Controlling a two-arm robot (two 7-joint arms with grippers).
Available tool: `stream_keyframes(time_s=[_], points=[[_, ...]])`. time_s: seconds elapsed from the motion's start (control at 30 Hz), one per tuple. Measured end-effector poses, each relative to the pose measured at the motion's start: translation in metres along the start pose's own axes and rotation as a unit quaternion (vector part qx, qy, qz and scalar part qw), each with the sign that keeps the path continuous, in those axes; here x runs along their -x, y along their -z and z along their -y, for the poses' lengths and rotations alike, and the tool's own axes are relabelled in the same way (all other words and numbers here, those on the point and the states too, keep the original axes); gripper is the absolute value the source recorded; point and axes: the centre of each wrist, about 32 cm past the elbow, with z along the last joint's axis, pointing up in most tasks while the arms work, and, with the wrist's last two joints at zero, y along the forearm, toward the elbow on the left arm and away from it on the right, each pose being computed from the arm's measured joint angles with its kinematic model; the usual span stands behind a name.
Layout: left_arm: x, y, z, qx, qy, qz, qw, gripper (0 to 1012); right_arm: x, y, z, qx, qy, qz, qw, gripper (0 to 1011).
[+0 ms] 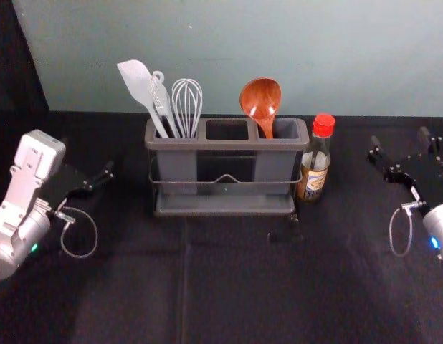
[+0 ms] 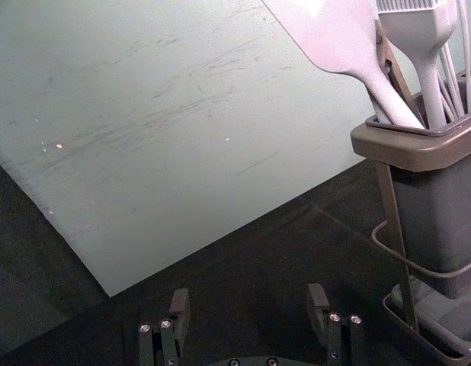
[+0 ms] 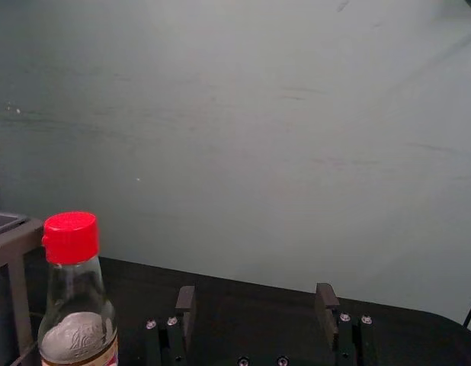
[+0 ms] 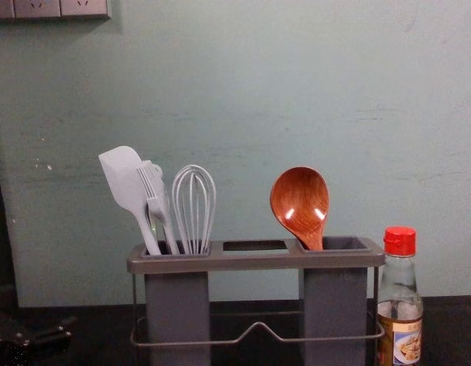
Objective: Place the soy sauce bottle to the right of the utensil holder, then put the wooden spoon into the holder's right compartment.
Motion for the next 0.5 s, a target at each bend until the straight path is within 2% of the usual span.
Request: stream_keyframes(time_s=[0.5], points=[[0.0, 0.0, 0.0, 0.0, 0.0, 0.0, 1.0, 1005, 0.0017, 0.0018, -0.0003, -0.003, -0.002, -0.006, 1.0, 1002]])
